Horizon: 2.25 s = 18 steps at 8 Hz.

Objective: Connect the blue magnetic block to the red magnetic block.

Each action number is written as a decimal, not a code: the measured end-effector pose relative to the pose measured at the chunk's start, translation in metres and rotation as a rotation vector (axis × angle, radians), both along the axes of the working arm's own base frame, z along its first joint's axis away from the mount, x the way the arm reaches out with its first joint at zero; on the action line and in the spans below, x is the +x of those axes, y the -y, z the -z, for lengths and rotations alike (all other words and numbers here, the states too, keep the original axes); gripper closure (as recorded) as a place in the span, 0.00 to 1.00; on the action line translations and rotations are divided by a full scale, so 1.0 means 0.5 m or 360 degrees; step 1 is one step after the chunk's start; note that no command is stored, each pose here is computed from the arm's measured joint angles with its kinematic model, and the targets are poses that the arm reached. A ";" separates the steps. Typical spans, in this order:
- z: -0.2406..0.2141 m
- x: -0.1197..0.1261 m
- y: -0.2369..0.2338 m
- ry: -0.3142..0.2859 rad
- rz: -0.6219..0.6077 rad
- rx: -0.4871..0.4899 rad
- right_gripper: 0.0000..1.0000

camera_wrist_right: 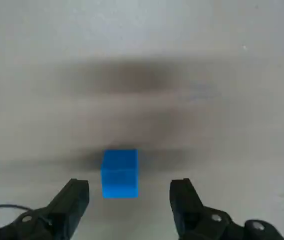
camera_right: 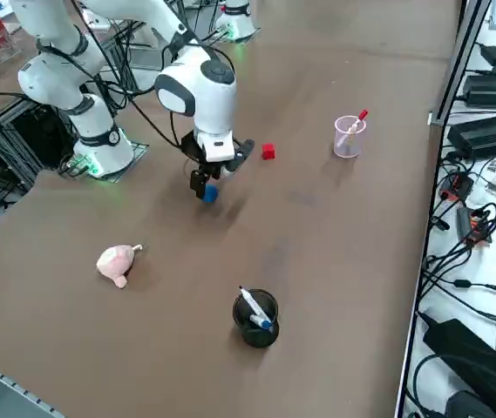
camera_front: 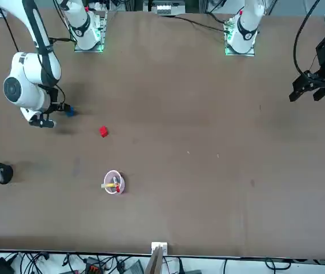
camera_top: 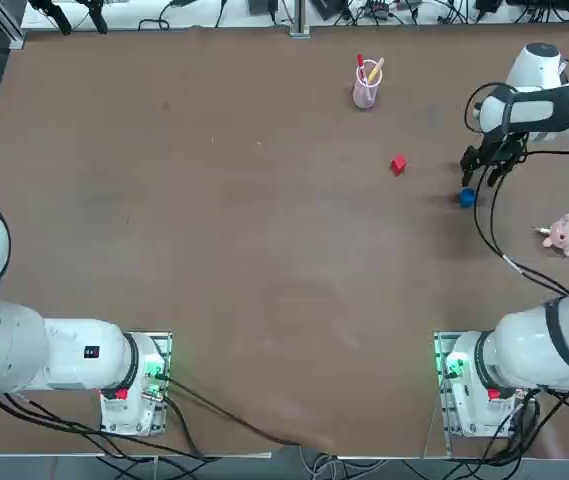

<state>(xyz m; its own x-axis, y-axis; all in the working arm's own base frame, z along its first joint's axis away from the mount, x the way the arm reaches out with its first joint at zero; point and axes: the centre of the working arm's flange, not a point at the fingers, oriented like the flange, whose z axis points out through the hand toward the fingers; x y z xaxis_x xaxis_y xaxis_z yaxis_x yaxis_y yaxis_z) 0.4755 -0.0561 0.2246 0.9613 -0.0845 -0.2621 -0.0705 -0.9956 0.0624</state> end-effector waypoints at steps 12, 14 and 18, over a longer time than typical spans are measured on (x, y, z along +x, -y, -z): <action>0.034 0.042 -0.035 0.0013 -0.0056 0.0006 0.53; -0.019 0.102 -0.076 0.0048 -0.0120 -0.0001 0.53; -0.035 0.152 -0.190 -0.0005 -0.0134 0.0101 0.53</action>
<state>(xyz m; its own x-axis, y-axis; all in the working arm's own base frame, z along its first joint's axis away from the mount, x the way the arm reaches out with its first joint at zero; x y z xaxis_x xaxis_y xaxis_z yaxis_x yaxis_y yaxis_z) 0.5515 0.0387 0.2421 0.9634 0.0135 -0.2676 0.0138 -0.9999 -0.0009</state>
